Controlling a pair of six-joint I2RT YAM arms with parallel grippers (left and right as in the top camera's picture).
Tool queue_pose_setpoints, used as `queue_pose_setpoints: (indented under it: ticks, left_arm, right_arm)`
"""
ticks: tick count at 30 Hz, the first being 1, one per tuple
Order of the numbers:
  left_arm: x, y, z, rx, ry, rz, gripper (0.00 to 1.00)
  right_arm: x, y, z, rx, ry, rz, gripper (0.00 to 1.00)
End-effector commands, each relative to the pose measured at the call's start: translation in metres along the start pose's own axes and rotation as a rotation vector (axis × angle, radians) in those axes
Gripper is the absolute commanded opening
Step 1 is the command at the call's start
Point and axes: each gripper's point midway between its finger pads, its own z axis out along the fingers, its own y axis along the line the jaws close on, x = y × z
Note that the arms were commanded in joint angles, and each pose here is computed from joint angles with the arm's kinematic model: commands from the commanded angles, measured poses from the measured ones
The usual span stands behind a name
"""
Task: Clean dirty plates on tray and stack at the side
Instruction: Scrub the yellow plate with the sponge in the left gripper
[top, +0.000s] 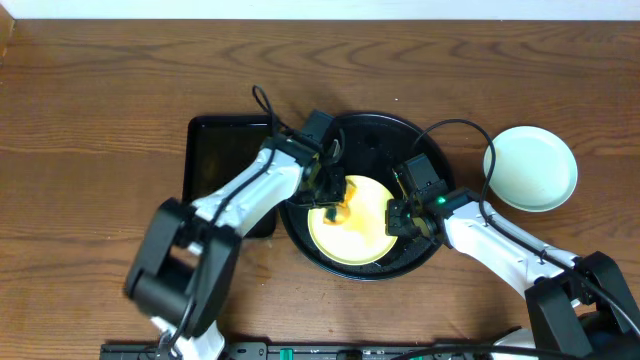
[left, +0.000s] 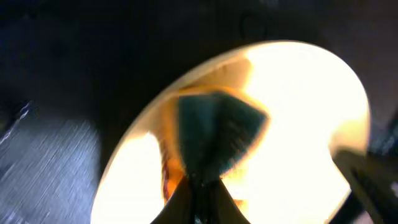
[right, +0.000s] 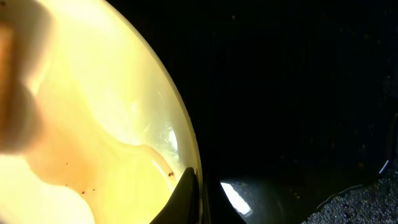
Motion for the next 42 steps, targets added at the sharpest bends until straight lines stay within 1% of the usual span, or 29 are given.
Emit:
queue_pose_setpoints:
  ticks: [1,3,6,7,9,12,13,16,17,22,24,28,30,33,38,41,42]
  left_arm:
    - [-0.006,-0.002,-0.046,-0.027,-0.116,0.056,0.07]
    - [-0.008,0.007,-0.065,-0.085,-0.170,0.052,0.07]
    - [-0.010,0.016,-0.086,-0.135,-0.228,0.044,0.08]
    - [-0.010,0.019,-0.090,-0.144,-0.239,0.040,0.07]
    - [-0.011,0.023,-0.095,-0.148,-0.247,0.029,0.07]
    - [-0.012,0.030,-0.097,-0.156,-0.244,0.005,0.07]
    - [-0.014,0.034,-0.098,-0.158,-0.247,-0.006,0.07]
    - [-0.017,0.041,-0.100,-0.162,-0.253,-0.028,0.08]
    - [-0.017,0.043,-0.101,-0.164,-0.253,-0.034,0.07]
    - [-0.016,0.051,-0.103,-0.173,-0.244,-0.057,0.08]
    - [-0.014,0.051,-0.102,-0.176,-0.238,-0.058,0.08]
    - [-0.013,0.052,-0.102,-0.177,-0.235,-0.059,0.08]
    - [-0.013,0.052,-0.102,-0.177,-0.235,-0.059,0.08]
    - [-0.013,0.052,-0.102,-0.177,-0.235,-0.059,0.07]
    - [-0.014,0.052,-0.102,-0.177,-0.235,-0.059,0.08]
    - [-0.013,0.052,-0.102,-0.177,-0.234,-0.059,0.08]
    - [-0.013,0.052,-0.102,-0.177,-0.234,-0.059,0.08]
  right_arm:
    - [0.012,-0.008,0.005,0.045,0.033,-0.007,0.01]
    - [0.012,-0.008,0.005,0.045,0.033,-0.007,0.02]
    - [0.012,-0.008,0.005,0.044,0.032,-0.007,0.13]
    - [0.012,-0.008,0.005,0.044,0.032,-0.007,0.15]
    - [0.012,-0.007,0.005,0.043,0.031,-0.009,0.16]
    - [0.014,-0.005,0.005,0.030,0.043,-0.007,0.15]
    - [0.015,-0.005,0.005,0.026,0.046,-0.007,0.14]
    - [0.017,-0.002,0.005,0.011,0.060,-0.006,0.03]
    - [0.019,-0.001,0.005,0.004,0.069,-0.006,0.01]
    - [0.023,-0.006,0.005,0.025,0.082,-0.003,0.01]
    - [0.013,-0.012,0.003,0.054,0.046,0.005,0.01]
    - [-0.014,-0.014,-0.014,0.036,0.000,0.047,0.01]
    - [-0.028,-0.018,-0.029,0.042,-0.004,0.058,0.01]
    - [-0.042,-0.023,-0.050,0.060,0.012,0.027,0.01]
    - [-0.046,-0.023,-0.067,0.071,0.036,-0.038,0.01]
    - [-0.038,-0.020,-0.068,0.053,0.074,-0.035,0.01]
    - [-0.033,-0.018,-0.067,0.040,0.094,-0.033,0.03]
